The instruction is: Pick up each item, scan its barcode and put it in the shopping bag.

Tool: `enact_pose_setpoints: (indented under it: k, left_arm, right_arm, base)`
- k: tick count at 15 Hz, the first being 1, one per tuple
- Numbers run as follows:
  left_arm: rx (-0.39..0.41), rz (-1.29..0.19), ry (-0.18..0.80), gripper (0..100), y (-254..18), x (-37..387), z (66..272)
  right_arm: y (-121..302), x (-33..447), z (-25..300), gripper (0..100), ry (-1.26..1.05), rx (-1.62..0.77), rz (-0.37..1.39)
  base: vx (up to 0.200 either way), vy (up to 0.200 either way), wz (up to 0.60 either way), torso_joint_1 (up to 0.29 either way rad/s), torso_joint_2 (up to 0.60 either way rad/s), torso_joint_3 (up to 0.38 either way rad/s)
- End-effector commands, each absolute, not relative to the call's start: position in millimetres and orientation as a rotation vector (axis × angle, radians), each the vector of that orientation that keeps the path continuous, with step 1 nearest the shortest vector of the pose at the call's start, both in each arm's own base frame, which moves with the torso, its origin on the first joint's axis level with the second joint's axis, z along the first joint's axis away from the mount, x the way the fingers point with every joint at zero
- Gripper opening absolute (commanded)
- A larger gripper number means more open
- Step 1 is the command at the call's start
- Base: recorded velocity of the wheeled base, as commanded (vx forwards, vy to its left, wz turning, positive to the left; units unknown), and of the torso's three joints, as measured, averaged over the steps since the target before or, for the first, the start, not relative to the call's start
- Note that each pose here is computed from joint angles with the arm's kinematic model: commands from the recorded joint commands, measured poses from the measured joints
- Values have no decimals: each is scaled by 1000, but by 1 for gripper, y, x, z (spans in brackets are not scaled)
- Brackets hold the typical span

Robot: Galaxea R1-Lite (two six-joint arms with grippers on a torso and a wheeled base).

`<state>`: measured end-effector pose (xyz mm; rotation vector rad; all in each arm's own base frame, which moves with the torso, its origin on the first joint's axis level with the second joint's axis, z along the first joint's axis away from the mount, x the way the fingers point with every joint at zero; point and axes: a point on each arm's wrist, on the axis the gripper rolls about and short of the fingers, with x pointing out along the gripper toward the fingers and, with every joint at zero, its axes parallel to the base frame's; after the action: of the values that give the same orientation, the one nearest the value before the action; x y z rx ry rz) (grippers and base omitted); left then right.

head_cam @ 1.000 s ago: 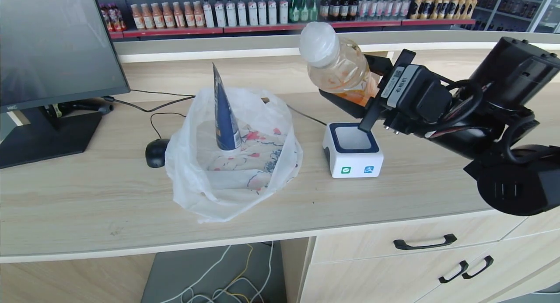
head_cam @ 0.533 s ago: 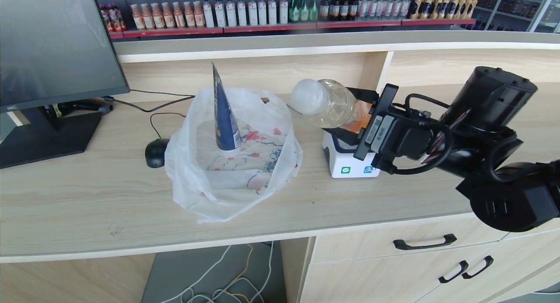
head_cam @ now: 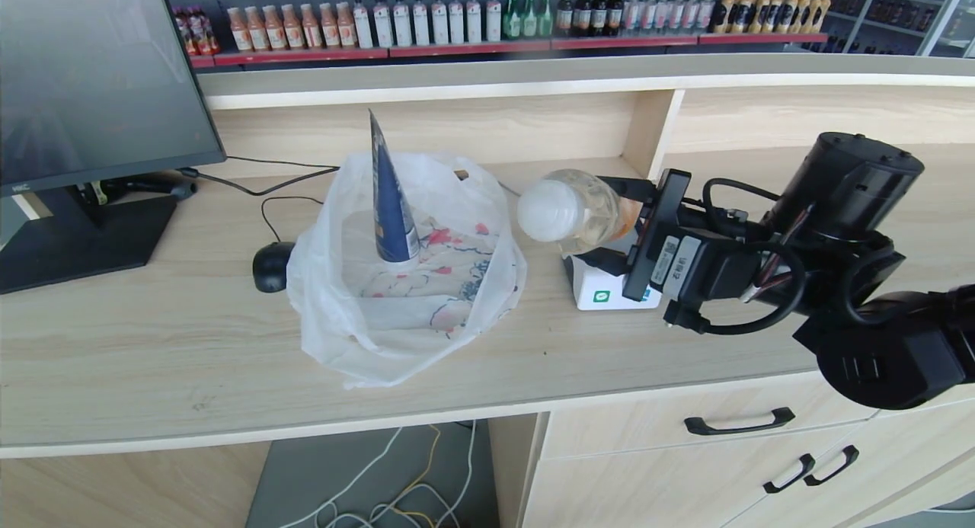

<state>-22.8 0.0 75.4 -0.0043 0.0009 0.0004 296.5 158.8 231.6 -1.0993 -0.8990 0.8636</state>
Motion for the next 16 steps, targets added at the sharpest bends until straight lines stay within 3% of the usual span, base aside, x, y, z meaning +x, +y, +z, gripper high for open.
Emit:
enact_pose_setpoints:
  k: [1, 16]
  left_arm:
    - [-5, 0, 2, 100, 0, -23, 75]
    - [-5, 0, 2, 100, 0, -23, 75]
  right_arm:
    - [158, 298, 229, 0, -901, -1103, 872]
    - [142, 290, 231, 0, -914, -1117, 824]
  base:
    - [0, 0, 0, 0, 0, 0]
    - [0, 0, 0, 0, 0, 0]
